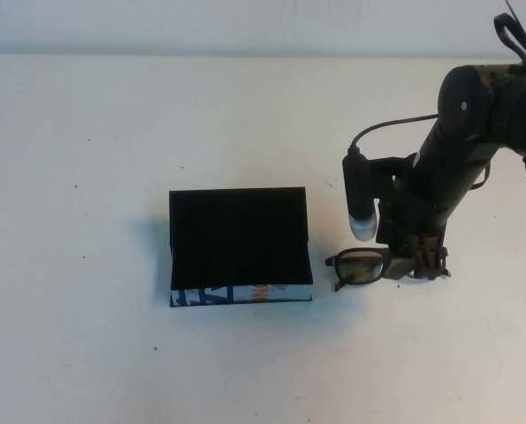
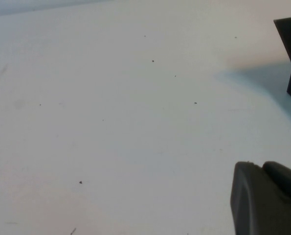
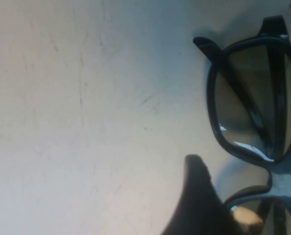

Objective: Return glasses to glasses case
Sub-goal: Pick up the glasses from the table

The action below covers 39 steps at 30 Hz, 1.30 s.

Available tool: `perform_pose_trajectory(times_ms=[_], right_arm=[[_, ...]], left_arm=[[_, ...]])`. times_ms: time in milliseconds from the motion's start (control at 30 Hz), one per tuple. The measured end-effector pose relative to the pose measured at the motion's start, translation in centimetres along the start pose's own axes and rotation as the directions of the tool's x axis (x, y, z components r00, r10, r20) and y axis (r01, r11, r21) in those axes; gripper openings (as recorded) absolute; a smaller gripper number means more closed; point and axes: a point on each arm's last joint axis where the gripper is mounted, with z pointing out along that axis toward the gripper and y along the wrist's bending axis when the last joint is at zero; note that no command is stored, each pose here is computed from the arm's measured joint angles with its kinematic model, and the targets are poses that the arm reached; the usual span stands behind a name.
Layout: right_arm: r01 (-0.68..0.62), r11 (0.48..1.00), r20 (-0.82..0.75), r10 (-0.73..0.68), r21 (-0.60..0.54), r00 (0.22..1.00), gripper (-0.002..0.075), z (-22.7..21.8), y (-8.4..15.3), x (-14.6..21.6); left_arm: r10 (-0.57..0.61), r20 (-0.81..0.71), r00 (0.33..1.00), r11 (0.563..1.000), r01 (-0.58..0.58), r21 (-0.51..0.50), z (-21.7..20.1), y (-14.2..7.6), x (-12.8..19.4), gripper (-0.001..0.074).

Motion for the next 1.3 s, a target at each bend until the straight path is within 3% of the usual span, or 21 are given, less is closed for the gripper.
perform_pose_trajectory(times_ms=[767,1133,1300], right_arm=[[0.025,0.998,-0.062,-0.028,-0.049,0.998,0.0383,2.4,-0.3,0.4],[0.049,0.999,-0.05,-0.048,0.013,0.998,0.0382,-0.3,-1.7,-1.2],[0.042,0.999,-0.049,-0.041,0.02,0.998,0.0445,-0.5,-1.8,-1.4]], left_arm=[[0.0,0.0,1.0,1.0,0.0,0.0,0.0,0.0,0.0,-0.0001],[0.0,0.0,1.0,1.0,0.0,0.0,0.0,0.0,0.0,-0.0001],[0.0,0.0,1.0,1.0,0.0,0.0,0.0,0.0,0.0,-0.0001]])
